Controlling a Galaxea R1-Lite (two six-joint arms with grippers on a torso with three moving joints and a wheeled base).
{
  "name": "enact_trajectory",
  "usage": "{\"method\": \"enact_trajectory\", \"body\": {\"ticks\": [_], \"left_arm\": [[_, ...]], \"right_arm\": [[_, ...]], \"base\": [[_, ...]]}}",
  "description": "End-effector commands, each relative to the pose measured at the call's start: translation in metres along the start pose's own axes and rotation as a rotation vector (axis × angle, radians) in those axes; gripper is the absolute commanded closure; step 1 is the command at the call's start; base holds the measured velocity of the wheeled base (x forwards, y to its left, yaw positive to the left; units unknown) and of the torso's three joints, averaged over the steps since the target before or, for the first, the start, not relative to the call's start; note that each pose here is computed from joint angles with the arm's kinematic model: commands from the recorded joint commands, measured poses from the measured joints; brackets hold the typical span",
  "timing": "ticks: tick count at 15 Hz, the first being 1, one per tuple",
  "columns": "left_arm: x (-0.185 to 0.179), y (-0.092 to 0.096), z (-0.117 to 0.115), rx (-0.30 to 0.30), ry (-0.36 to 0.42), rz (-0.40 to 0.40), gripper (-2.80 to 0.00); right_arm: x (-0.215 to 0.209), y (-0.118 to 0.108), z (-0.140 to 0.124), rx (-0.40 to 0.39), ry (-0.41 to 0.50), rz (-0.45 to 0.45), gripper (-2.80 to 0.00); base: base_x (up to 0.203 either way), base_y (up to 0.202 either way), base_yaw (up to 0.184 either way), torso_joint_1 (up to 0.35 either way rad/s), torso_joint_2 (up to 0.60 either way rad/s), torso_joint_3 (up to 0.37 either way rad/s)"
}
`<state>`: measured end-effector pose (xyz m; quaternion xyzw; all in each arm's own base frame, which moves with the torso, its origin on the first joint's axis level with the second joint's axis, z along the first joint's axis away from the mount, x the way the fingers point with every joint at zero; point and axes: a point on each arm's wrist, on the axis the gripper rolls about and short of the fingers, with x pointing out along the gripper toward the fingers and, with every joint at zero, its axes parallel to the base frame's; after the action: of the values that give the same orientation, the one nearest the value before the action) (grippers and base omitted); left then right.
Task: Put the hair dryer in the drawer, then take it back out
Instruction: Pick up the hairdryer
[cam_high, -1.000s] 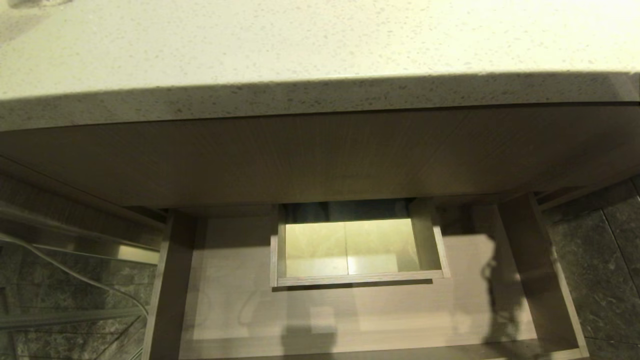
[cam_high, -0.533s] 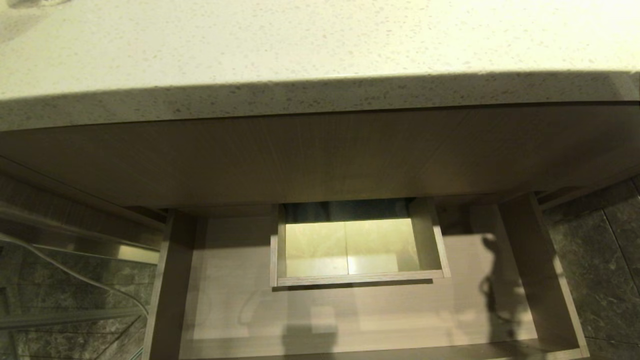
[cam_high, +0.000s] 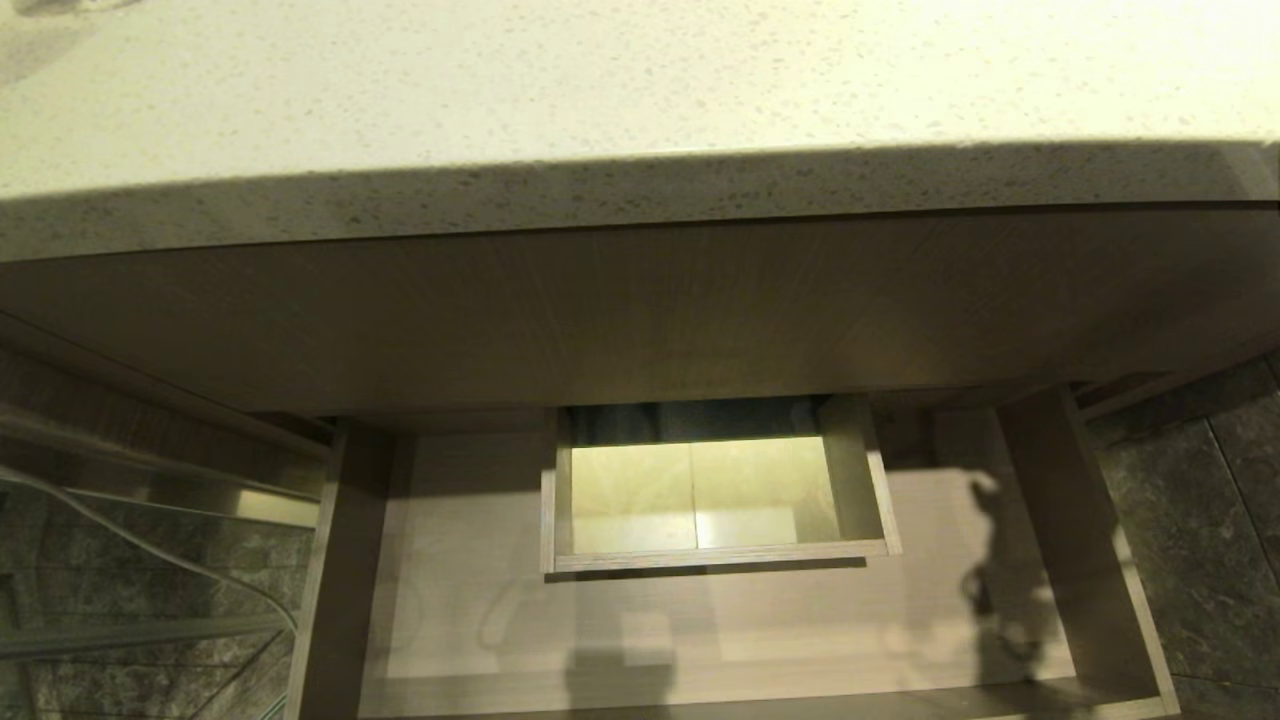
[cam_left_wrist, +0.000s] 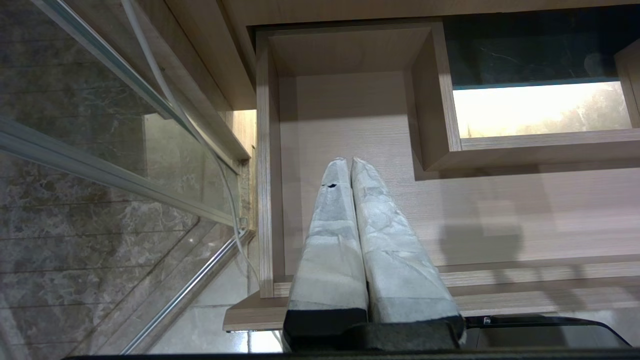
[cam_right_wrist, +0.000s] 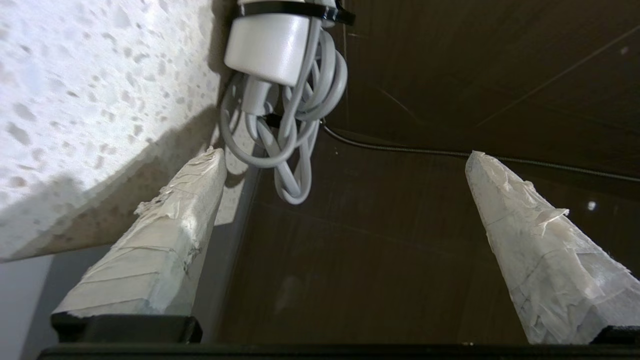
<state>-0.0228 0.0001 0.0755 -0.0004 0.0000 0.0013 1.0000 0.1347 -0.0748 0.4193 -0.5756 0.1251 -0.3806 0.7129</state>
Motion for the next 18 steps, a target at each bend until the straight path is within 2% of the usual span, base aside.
{"method": "enact_trajectory", "body": {"ticks": [1,6,18], "left_arm": [[0.000,0.000,0.000,-0.001,0.000,0.001,0.00],[0.000,0.000,0.000,0.001,0.000,0.001,0.00],[0.000,0.000,0.000,0.000,0.000,0.001,0.00]], "right_arm": [[0.001,-0.003,-0.004,-0.020,0.025,-0.021,-2.80],[0.011,0.000,-0.011,-0.073,0.077,-0.020,-2.80],[0.048,0.013,-0.013,-0.098,0.109,-0.055,-2.80]], "base": [[0.000,0.000,0.000,0.000,0.00,0.000],[0.000,0.000,0.000,0.000,0.00,0.000],[0.000,0.000,0.000,0.000,0.00,0.000]]}}
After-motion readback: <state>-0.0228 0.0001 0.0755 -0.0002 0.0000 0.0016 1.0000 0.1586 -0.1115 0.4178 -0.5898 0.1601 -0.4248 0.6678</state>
